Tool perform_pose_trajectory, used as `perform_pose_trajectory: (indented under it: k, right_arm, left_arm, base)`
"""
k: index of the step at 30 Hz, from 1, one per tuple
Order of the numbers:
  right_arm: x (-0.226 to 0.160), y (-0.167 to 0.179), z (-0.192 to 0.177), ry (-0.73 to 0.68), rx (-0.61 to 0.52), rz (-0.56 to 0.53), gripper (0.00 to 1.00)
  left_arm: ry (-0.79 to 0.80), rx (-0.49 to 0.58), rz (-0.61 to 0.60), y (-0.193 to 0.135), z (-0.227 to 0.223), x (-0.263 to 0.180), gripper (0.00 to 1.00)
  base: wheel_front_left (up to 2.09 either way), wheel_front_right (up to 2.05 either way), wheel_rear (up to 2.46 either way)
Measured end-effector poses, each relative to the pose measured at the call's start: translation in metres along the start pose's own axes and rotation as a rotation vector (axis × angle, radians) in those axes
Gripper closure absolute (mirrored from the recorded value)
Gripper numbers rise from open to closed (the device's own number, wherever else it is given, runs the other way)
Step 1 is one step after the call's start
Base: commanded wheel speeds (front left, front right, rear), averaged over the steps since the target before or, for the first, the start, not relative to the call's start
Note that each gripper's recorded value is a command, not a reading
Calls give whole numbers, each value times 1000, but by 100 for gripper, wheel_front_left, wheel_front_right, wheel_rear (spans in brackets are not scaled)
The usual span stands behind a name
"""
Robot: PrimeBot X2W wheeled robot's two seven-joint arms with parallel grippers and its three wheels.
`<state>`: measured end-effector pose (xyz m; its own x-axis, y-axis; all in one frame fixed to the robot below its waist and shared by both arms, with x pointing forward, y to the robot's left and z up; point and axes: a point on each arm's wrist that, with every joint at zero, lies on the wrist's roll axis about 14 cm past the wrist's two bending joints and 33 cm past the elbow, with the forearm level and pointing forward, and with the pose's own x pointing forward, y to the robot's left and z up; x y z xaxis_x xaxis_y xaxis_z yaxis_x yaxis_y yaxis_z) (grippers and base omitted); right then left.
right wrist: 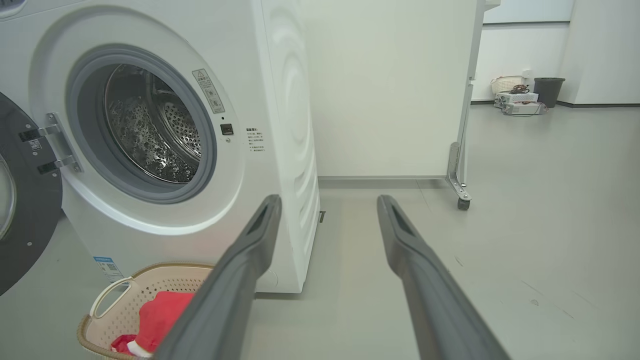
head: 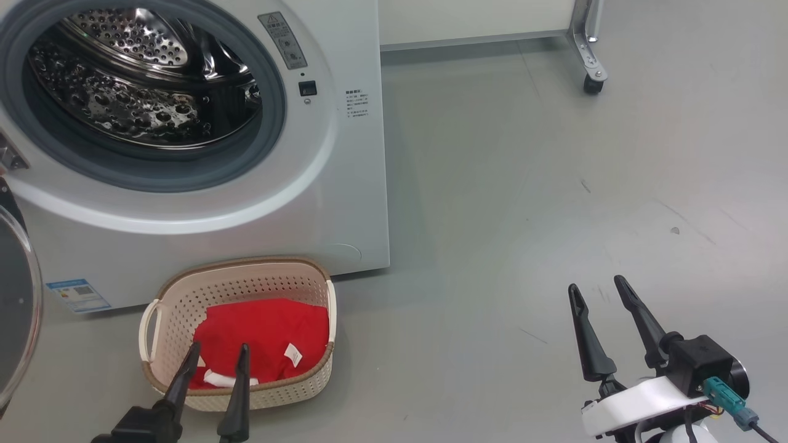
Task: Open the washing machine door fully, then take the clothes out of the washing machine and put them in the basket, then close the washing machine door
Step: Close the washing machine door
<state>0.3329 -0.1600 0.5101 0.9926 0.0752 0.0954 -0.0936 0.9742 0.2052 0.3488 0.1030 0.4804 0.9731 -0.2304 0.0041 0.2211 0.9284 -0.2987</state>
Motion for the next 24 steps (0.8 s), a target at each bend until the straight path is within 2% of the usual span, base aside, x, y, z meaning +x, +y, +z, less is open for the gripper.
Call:
perform_pose_trajectory:
  k: [12,24]
  right_arm:
    - [1,0,-2,7,1,2,0]
    - [1,0,-4,13,2,0,0]
  left_arm:
    - [2,0,6,2,0,0,0]
    - [2,0,11,4,0,1,0]
  base:
    - [-81,81,0]
    - [-31,31,0]
